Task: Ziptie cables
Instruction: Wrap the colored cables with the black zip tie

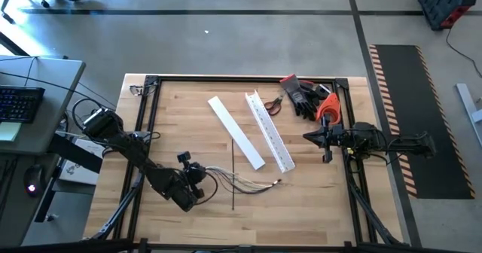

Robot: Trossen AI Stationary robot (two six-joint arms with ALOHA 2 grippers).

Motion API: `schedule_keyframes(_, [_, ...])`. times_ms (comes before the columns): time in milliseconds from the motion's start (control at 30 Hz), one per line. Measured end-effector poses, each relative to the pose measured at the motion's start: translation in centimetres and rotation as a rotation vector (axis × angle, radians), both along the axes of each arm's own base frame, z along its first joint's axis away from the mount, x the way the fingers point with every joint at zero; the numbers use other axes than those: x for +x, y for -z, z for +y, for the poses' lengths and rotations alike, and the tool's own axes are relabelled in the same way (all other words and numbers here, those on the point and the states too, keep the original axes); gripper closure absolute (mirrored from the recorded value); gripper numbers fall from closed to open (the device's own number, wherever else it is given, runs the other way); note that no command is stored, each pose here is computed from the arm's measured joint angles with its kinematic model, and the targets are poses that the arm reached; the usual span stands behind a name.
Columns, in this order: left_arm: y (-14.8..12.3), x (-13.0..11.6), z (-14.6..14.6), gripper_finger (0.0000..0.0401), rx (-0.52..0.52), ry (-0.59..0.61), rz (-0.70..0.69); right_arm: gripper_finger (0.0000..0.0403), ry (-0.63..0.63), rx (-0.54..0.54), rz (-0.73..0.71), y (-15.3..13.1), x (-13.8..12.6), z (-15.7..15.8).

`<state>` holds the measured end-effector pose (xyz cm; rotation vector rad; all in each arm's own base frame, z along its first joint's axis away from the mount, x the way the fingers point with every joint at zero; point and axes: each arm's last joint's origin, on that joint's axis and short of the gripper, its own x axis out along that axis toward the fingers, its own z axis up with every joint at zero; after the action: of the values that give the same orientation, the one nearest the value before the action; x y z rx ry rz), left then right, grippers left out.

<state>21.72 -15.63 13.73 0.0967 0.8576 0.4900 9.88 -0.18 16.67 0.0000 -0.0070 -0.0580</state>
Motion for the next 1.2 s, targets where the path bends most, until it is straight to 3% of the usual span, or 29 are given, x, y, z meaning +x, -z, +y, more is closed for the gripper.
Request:
schedule_keyframes(267, [-0.3, 0.0, 0.0, 0.0306, 0.003, -0.001, 0.022, 0.0402, 0.000, 0.000, 0.000, 0.0, 0.0, 0.0])
schedule_keyframes(400, [-1.9, 0.6, -0.5, 0.0267, 0.015, -0.005, 0.037, 0.0402, 0.000, 0.000, 0.000, 0.0, 0.0, 0.0])
schedule_keyframes(700, [-6.2, 2.4, -2.8, 0.0260, 0.007, 0.055, -0.052, 0.0402, 0.000, 0.001, -0.001, 0.0, 0.0, 0.0])
schedule_keyframes(767, [-6.7, 2.3, -3.4, 0.0264, 0.031, 0.069, -0.088, 0.0402, -0.005, 0.095, -0.006, 0.0, 0.0, 0.0])
schedule_keyframes(867, [-6.6, 1.5, -3.7, 0.0269, 0.092, 0.057, -0.126, 0.0402, 0.003, 0.343, -0.026, 0.0, 0.0, 0.0])
schedule_keyframes(967, [-5.9, 0.4, -2.9, 0.0269, 0.113, -0.018, -0.105, 0.0402, 0.000, 0.512, -0.027, 0.0, 0.0, 0.0])
schedule_keyframes(1200, [-4.0, -2.8, 0.3, 0.0252, 0.147, -0.270, 0.079, 0.0402, -0.155, 0.445, -0.057, -0.6, 0.0, 1.0])
